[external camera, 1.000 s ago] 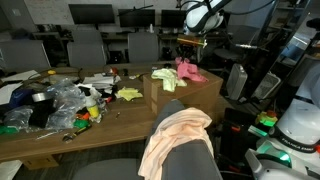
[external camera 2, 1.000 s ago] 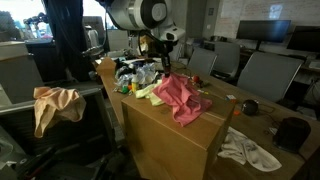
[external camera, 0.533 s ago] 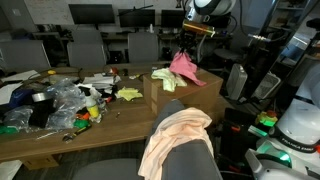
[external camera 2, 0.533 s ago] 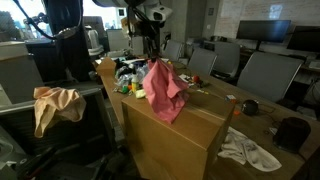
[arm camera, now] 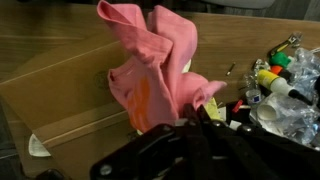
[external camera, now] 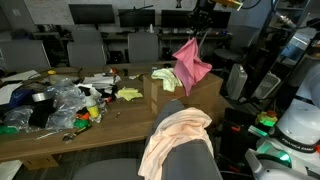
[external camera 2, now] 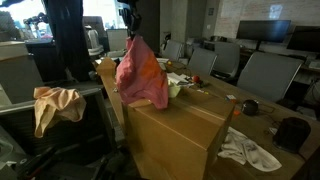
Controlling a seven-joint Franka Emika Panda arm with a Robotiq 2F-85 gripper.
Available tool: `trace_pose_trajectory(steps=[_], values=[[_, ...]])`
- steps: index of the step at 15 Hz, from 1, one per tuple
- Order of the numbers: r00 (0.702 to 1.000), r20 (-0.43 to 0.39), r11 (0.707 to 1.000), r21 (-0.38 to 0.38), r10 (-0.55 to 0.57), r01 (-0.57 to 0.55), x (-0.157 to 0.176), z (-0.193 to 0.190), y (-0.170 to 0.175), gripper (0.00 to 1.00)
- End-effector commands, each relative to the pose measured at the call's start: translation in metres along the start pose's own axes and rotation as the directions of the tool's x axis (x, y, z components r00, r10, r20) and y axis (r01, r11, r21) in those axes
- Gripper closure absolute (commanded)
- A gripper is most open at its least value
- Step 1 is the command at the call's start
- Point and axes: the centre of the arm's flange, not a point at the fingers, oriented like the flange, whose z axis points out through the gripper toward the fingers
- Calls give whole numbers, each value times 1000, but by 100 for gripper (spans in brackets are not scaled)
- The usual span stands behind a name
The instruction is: Hang the shirts on the box on the back of the chair
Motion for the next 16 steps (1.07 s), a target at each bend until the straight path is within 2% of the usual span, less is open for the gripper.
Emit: trace_pose_trajectory(steps=[1,5,10,16], values=[[997,-10,997,15,-79,79,-28,-56,8,99],[990,-40,991,7,-136,137,-54,-93,10,99],[973,-64,975,-10,-223,223,-90,-116,10,99],[932,-42,933,-13,-361,360,-127,-131,20,99]])
